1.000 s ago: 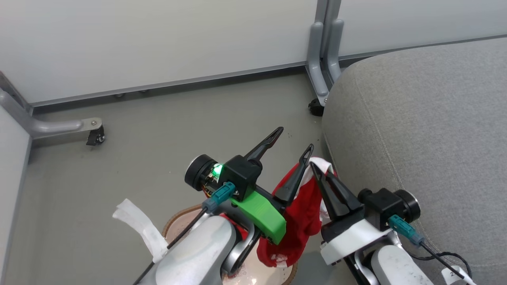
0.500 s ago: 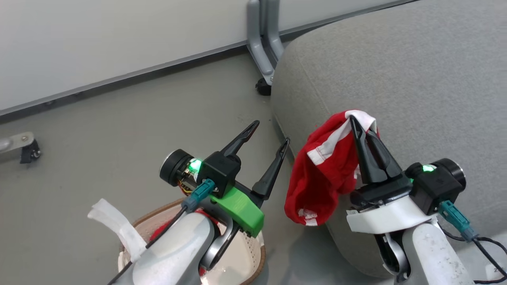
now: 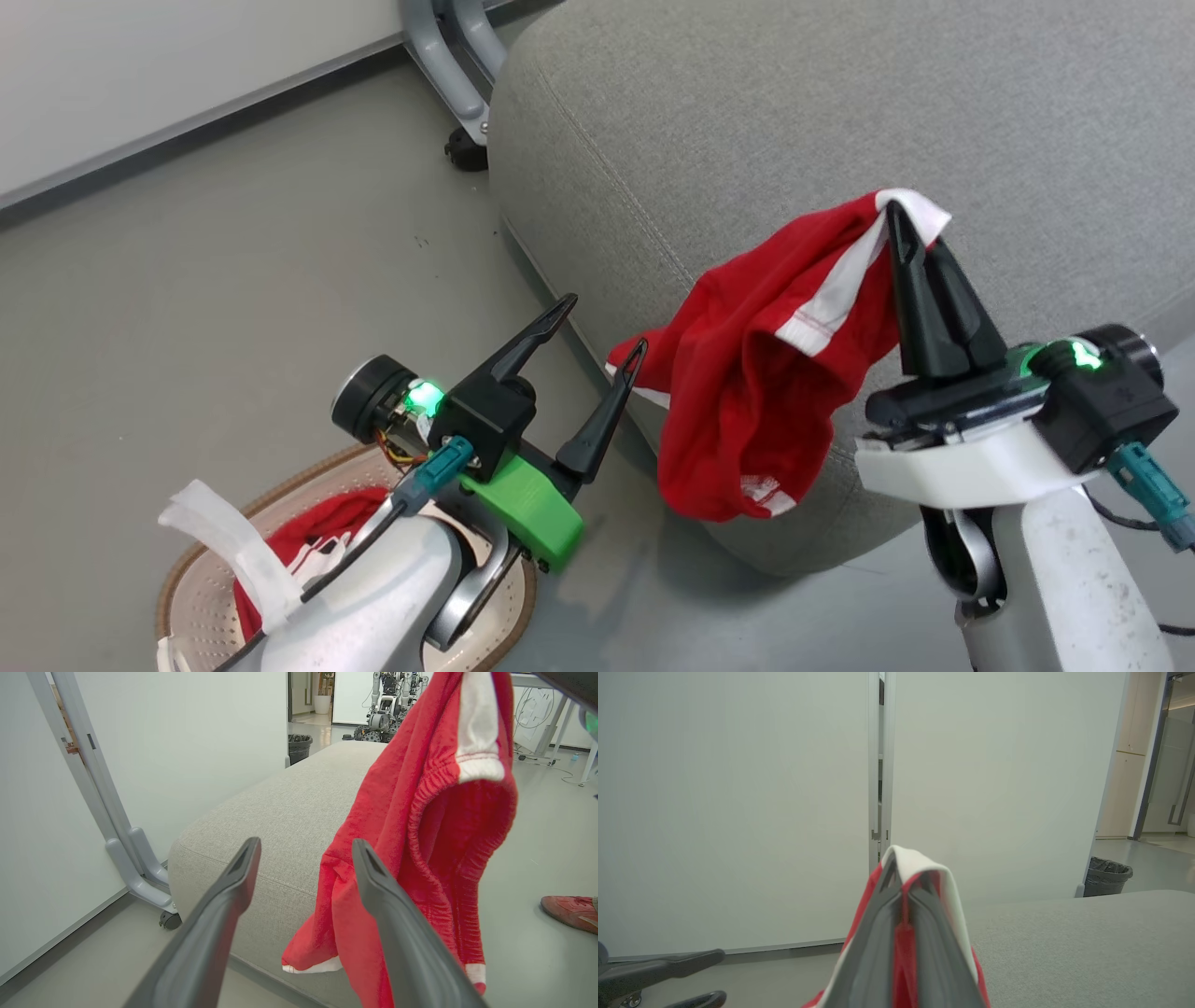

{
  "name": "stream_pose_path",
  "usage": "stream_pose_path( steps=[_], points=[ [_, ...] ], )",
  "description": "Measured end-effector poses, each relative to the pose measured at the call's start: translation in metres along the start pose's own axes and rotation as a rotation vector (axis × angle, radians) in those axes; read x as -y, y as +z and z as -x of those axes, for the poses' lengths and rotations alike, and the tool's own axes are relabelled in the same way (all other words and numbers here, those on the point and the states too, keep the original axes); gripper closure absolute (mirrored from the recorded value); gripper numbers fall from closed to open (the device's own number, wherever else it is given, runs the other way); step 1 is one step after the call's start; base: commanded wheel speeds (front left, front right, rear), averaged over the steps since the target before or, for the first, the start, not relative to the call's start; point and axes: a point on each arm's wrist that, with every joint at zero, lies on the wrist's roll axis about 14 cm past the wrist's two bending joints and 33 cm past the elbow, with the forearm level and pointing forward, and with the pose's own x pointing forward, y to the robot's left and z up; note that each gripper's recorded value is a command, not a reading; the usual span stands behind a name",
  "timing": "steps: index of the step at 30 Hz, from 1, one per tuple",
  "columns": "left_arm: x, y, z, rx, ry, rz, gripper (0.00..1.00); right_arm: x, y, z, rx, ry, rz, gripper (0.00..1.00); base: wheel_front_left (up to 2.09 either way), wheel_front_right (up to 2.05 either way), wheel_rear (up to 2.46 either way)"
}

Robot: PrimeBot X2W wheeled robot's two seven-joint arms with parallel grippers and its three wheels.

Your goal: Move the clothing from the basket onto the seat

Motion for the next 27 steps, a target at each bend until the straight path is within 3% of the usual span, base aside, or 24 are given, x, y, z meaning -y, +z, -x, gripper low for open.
stream_pose_path(
  steps=[5,16,22,27],
  points=[
    [-0.008,-0.009,-0.008,-0.008,-0.037,0.015,0.0,0.012,0.011,-0.036,0.063,-0.008,0.057,1.0,0.0,0.0,0.0],
    [-0.058,-0.046,-0.01,-0.031,-0.005,0.056,0.0,0.013,0.031,-0.148,0.251,0.016,0.185,1.0,0.0,0.0,0.0],
    [-0.084,-0.07,-0.007,-0.04,0.042,0.105,0.0,0.036,0.008,-0.185,0.247,-0.032,0.258,1.0,0.0,0.0,0.0],
    [-0.095,-0.096,0.002,-0.082,0.065,0.138,0.0,0.065,-0.025,-0.189,0.168,-0.08,0.366,1.0,0.0,0.0,0.0]
  ],
)
